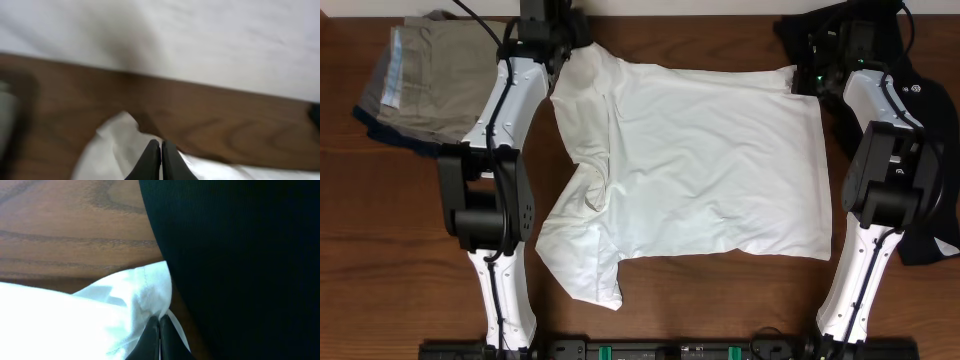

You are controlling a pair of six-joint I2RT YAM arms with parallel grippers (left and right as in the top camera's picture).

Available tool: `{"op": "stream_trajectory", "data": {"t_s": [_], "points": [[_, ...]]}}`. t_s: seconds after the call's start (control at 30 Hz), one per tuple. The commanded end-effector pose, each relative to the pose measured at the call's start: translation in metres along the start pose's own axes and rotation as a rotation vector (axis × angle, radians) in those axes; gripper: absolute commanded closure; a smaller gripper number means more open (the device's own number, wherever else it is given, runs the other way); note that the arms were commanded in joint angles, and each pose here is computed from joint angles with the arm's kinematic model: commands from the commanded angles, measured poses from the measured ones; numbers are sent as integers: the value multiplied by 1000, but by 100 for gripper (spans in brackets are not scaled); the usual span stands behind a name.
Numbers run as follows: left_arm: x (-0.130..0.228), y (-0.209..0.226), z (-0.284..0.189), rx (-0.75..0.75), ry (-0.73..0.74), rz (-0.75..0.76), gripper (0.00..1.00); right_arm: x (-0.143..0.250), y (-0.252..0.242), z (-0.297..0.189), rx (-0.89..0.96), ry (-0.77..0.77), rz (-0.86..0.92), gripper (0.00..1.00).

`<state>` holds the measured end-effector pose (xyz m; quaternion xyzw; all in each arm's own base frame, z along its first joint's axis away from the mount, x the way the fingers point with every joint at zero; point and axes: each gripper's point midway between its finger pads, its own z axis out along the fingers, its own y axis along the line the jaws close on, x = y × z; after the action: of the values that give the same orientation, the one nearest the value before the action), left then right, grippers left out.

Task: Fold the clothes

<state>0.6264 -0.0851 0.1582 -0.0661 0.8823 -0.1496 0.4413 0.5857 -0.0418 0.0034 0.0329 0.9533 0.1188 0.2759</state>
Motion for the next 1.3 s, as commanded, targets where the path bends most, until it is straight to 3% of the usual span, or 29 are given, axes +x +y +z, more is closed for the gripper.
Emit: {"op": "stream_trajectory", "data": {"t_s": [0.0,0.2,0.37,0.6,0.8,1.27], "points": [[-19,18,-6,-107,-66,106,94,8,-5,0,11,25,1,99],[-28,19,-6,-117,-100,152,94,8,-6,0,12,26,3,99],[11,26,-1,-123,49,140,94,9,-5,0,11,33,5,99],[63,17,-1,-26,254,106,55,10,-5,0,11,36,5,99],[83,22,-1,-33,320,95,38,11,-5,0,11,38,6,99],[126,34,35,-17,387,70,37,11,-5,0,11,40,7,99]]}}
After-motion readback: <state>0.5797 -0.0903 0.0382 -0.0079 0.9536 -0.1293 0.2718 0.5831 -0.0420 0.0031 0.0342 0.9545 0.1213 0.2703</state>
